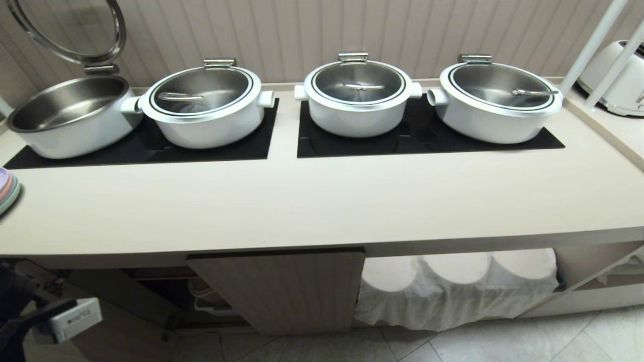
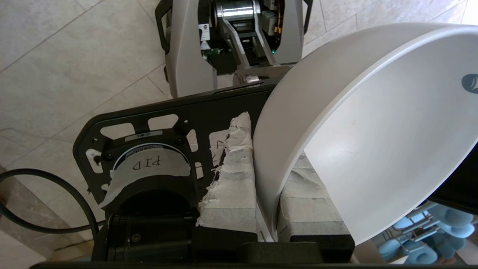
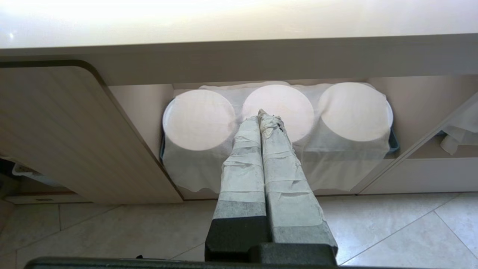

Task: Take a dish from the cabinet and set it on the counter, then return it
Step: Put it back into the cabinet

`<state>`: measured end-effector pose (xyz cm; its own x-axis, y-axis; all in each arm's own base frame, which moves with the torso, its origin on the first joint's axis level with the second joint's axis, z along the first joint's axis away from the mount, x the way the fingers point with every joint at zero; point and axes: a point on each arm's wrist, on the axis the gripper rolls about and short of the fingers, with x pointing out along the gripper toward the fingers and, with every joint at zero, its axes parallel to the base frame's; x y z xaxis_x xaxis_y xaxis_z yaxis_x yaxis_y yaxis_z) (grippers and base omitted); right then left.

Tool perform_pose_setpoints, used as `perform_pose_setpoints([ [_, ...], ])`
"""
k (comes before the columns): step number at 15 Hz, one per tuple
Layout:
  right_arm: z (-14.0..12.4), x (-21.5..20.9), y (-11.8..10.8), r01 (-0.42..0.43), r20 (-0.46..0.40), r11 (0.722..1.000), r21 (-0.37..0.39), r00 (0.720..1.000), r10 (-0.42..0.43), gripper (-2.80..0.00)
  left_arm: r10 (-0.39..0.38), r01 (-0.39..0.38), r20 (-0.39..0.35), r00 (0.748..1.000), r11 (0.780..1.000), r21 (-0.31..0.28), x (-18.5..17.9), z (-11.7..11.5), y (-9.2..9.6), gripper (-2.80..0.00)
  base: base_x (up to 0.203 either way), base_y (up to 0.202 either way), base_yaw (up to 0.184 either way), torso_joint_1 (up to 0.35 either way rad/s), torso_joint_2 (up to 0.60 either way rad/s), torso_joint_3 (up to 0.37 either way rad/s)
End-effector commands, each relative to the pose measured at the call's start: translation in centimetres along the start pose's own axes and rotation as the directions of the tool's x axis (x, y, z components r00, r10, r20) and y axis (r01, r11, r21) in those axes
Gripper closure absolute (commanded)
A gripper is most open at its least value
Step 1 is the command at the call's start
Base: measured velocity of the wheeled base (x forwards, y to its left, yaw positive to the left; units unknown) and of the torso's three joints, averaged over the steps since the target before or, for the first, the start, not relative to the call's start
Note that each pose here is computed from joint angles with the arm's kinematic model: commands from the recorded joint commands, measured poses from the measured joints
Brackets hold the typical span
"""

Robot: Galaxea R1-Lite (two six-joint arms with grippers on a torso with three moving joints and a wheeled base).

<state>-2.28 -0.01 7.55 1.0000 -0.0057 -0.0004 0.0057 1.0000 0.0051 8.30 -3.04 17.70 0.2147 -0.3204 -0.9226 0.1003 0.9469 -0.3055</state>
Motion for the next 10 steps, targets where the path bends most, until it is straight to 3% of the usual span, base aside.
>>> perform_pose_setpoints([
  [1, 0.0, 0.0, 0.0, 0.0, 0.0, 1.0, 0.0, 1.0, 0.0, 0.0, -0.001, 0.001, -0.003, 1.0, 1.0, -0.003, -0.03, -0.07, 0.01, 0.0, 0.0, 0.191, -0.001, -0.005, 0.0, -0.002],
  [10, 0.01, 0.0, 0.0, 0.0, 0.002, 1.0, 0.0, 1.0, 0.0, 0.0, -0.002, 0.002, -0.004, 1.0, 1.0, -0.002, -0.03, -0.07, 0.0, 0.0, 0.0, 0.194, -0.001, 0.001, 0.0, 0.004],
])
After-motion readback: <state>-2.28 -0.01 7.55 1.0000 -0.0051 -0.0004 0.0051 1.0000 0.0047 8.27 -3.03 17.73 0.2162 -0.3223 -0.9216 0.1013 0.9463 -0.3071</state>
